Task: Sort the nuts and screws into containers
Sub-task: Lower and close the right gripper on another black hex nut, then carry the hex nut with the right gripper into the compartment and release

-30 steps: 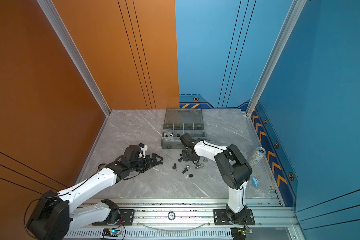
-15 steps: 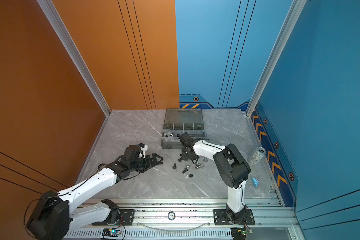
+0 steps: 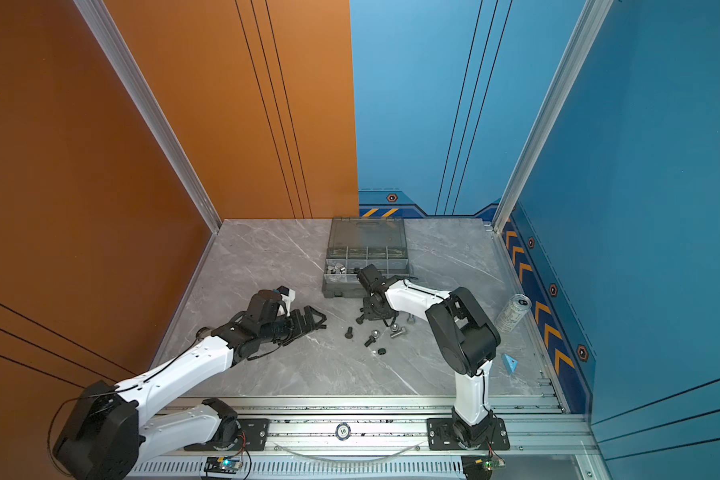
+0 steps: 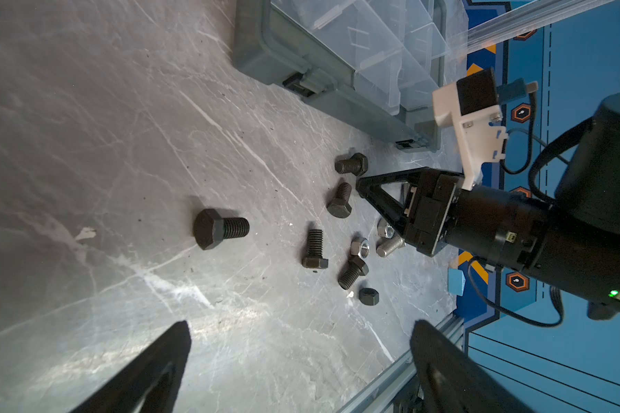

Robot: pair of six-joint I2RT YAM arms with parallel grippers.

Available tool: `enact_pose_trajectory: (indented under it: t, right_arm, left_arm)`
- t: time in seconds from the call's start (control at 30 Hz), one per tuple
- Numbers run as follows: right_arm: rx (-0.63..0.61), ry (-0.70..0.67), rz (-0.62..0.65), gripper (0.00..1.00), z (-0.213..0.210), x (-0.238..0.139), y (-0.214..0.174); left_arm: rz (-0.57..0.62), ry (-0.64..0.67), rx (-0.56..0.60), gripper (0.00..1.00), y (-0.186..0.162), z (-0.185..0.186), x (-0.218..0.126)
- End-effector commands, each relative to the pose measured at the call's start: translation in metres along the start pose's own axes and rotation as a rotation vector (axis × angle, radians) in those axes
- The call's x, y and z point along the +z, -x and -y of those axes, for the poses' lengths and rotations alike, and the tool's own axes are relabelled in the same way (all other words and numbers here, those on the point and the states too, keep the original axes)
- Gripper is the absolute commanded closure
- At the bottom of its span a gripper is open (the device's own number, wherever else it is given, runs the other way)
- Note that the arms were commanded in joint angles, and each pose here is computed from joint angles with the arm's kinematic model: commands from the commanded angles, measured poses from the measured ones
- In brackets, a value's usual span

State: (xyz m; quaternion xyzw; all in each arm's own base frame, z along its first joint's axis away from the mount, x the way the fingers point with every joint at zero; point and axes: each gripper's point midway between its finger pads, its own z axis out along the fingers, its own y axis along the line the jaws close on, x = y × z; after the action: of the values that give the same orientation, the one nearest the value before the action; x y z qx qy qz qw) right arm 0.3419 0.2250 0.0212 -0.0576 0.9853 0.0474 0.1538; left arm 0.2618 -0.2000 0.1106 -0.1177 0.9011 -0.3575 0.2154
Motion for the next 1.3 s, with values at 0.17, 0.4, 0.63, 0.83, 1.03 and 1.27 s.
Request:
enact_pose_trajectory:
  t: [0.17, 0.4, 0.63, 0.83, 1.03, 1.27]
  right_arm:
    - [-0.066, 0.057, 0.038, 1.0, -0.006, -0.024, 0.004]
    - [-0.137, 0.133, 0.198, 1.0, -0.025, -0.072, 0.048]
    - [-0.142, 0.148, 0.28, 1.0, -0.039, -0.086, 0.101]
    - [-0.097, 0.143, 0.335, 1.0, -0.041, -0.076, 0.145]
    - [-0.037, 0.18, 0.36, 1.0, -0.046, -0.06, 0.174]
    - [-0.025, 0.162, 0.316, 1.0, -0.049, -0.023, 0.174]
  left_arm:
    - [-0.025, -0.017, -0.004, 0.02, -0.007, 0.001, 0.001]
    - [-0.021, -0.019, -0.005, 0.02, -0.007, 0.001, 0.001]
    - [-0.023, -0.018, -0.006, 0.02, -0.008, 0.0, 0.001]
    - [-0.019, -0.02, -0.003, 0.02, -0.007, 0.001, 0.0]
    - [-0.018, -0.022, -0.005, 0.02, -0.006, 0.002, -0.001]
    - [-0.015, -0.021, -0.003, 0.03, -0.006, 0.002, -0.001]
